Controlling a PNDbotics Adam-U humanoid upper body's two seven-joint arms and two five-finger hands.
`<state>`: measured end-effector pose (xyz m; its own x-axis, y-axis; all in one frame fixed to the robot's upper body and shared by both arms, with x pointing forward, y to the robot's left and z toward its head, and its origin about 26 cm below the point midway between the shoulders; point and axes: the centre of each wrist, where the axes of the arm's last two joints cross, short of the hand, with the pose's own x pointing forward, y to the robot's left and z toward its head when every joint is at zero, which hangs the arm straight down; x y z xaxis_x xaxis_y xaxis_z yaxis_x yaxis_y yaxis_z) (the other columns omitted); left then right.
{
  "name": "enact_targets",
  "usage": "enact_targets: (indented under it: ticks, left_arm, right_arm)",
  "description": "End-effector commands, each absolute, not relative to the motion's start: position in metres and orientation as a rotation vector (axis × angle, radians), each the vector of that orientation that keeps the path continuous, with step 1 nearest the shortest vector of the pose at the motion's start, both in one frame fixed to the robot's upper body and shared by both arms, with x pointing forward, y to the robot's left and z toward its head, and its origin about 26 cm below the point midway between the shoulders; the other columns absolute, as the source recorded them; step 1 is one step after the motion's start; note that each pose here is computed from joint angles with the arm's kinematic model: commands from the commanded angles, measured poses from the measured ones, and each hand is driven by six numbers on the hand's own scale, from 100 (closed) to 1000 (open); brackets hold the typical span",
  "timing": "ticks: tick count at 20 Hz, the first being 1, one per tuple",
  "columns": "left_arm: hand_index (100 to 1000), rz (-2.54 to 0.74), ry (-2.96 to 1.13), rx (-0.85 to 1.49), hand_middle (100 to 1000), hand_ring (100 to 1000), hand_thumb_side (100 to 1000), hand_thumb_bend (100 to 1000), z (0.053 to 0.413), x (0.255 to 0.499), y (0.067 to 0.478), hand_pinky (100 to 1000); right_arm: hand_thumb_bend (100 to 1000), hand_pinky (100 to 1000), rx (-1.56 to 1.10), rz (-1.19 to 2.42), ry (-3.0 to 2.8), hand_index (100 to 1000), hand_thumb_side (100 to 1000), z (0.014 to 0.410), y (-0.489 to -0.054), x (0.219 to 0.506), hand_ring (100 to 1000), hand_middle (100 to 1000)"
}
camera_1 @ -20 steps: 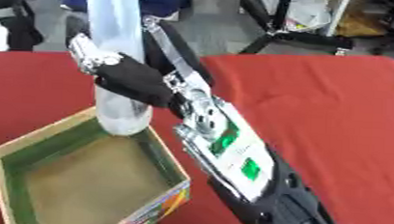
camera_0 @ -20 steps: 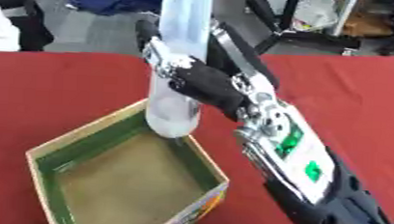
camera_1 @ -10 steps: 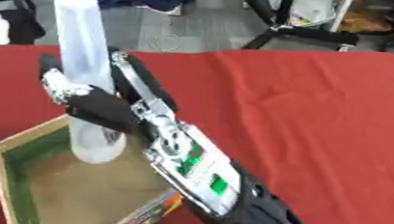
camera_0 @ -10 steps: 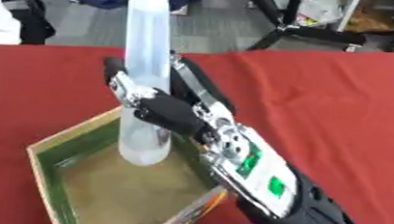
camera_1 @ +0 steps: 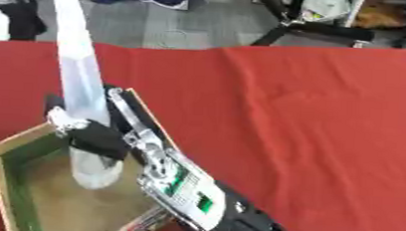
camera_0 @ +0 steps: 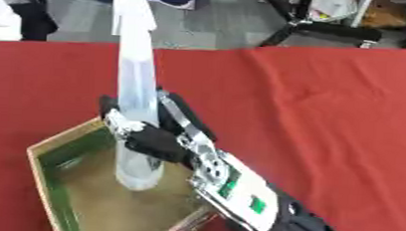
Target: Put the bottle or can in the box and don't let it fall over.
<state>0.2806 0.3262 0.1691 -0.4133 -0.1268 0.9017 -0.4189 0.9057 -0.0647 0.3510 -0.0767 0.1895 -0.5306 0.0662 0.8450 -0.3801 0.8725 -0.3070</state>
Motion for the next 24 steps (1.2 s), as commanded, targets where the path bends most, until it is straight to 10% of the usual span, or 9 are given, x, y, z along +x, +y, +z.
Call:
enact_targets:
  ticks: [1, 8, 12, 24]
  left_arm:
    - [726, 0.331, -2.030, 0.409, 789, 943, 842, 118, 0.179, 0.279, 0.328, 726]
    - [725, 0.333, -2.027, 0.414, 788, 942, 842, 120, 0.178, 0.278, 0.328, 726]
    - [725, 0.331, -2.025, 0.417, 788, 943, 842, 120, 0.178, 0.278, 0.329, 727]
    - [725, 0.314, -2.014, 0.428, 788, 944, 839, 122, 0.176, 0.276, 0.331, 729]
  right_arm:
    - [100, 812, 0.214, 0.579, -2.095, 184, 465, 0.187, -0.074, 0.355, 577, 199]
    - [100, 839, 0.156, 0.650, -2.102, 530, 260, 0.168, -0.081, 0.362, 737, 424]
    - [100, 964, 0.094, 0.769, -2.117, 859, 368, 0.166, -0.088, 0.362, 914, 631]
    - [100, 1000, 0.042, 0.918, -2.057, 990, 605, 0.193, -0.104, 0.346, 1000, 827]
